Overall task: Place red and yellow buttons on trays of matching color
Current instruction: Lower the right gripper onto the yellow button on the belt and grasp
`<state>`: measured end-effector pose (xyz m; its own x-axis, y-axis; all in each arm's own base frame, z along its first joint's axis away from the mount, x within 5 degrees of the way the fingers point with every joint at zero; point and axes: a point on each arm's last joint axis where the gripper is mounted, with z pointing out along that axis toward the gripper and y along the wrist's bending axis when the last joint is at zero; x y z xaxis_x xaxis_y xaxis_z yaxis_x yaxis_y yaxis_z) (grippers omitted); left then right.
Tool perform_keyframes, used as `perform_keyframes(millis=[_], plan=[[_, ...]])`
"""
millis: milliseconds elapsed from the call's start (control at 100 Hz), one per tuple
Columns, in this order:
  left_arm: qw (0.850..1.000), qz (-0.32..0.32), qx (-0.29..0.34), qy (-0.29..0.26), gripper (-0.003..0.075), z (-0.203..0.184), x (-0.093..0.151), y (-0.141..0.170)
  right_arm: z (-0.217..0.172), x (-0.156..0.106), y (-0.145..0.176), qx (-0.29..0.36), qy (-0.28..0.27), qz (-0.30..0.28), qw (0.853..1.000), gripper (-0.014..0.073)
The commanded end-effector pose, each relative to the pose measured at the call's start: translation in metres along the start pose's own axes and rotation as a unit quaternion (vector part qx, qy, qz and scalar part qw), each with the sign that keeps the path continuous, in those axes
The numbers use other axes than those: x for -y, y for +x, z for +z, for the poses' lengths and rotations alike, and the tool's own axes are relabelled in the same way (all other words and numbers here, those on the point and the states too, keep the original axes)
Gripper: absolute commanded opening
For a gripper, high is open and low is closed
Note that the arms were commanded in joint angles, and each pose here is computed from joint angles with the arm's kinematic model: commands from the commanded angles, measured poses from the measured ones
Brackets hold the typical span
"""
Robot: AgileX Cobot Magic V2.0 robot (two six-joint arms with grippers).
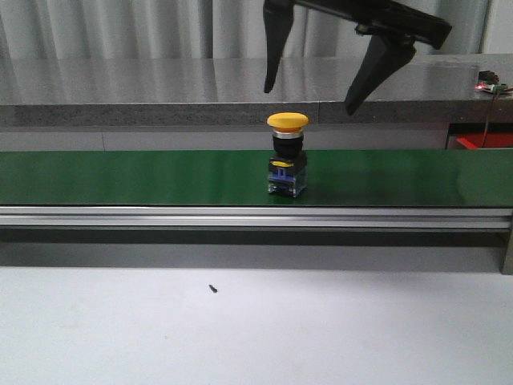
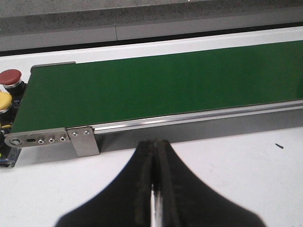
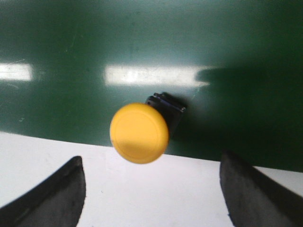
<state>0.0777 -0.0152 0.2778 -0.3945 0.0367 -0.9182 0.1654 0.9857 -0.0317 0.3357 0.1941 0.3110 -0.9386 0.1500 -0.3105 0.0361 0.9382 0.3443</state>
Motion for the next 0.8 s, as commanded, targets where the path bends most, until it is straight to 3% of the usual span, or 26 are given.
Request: perform_keyframes(millis=[0,450,550,670,790], plan=[[0.999,-0.011,0.044,-0.004,-0.0020,-0.003,-0.001,-0.014,-0.018,-0.010,-0.007,0.031,-0.022,-0.005,0.999,0.0580],[0.999,-0.011,0.044,-0.004,-0.0020,-0.003,-0.001,-0.014,0.028,0.001,-0.013,-0.007,0.038,-0.014,0.999,0.0566],[0.999,-0.011,0.044,-0.004,-0.0020,-0.003,-0.001,-0.014,0.030,0.002,-0.013,-0.005,0.047,-0.019,0.999,0.0458],[0.999,-0.011,0.044,-0.004,-0.0020,-0.003,-0.001,-0.014,0.031,0.002,-0.014,-0.004,0.047,-0.020,0.999,0.0256],[0.999,-0.011,0.044,-0.004,-0.0020,-0.003,-0.001,-0.014,0.029,0.003,-0.014,0.000,0.049,-0.022,0.999,0.0165]])
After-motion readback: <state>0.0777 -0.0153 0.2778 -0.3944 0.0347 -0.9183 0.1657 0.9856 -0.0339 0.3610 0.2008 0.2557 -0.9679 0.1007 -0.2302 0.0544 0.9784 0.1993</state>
